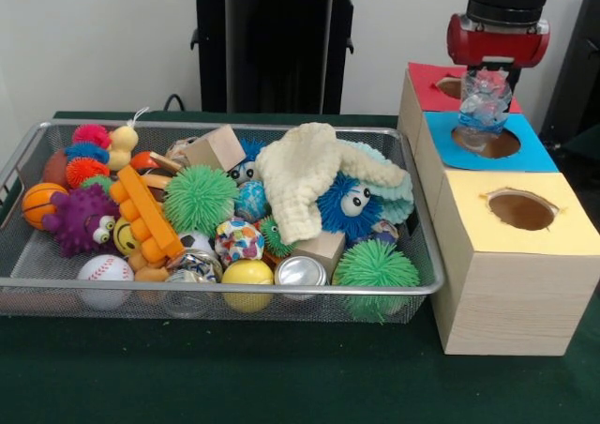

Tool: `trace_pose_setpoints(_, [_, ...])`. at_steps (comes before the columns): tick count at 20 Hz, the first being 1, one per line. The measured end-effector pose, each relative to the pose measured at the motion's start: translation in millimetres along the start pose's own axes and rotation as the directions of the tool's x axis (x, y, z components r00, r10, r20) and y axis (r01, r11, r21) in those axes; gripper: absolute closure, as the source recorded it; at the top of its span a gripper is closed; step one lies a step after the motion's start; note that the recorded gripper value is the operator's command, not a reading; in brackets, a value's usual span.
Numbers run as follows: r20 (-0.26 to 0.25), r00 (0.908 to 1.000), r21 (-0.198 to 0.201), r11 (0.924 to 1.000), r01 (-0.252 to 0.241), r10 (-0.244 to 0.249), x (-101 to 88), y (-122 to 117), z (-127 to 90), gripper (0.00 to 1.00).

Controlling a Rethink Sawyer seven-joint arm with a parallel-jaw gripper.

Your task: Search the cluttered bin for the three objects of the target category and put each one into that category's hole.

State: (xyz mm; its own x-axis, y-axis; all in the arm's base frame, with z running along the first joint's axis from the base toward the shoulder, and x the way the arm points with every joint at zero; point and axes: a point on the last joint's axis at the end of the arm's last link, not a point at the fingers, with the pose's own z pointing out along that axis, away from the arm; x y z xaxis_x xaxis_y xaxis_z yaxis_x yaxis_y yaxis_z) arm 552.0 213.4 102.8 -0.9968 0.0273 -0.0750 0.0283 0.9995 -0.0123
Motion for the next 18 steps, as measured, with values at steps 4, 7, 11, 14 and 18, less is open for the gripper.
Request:
trace_pose_setpoints(4, [0.005, 0.9999, 0.014, 0.9998, 0.015, -0.015, 0.1, 5, 3, 1.0])
trace_pose_setpoints(7, [0.004, 0.9996, 0.024, 0.9993, 0.027, -0.027, 2.9, 9, 6, 0.0])
trace_pose_setpoints(11, [-0.013, 0.9994, 0.027, 0.9991, 0.032, -0.032, 11.3, 10, 13, 0.0])
trace_pose_setpoints(14, [-0.011, 0.9994, 0.029, 0.9991, 0.033, -0.032, 11.1, 11, 12, 0.0])
trace_pose_setpoints(18, [-0.008, 0.9991, 0.039, 0.9983, 0.043, -0.043, 14.0, 14, 12, 0.0])
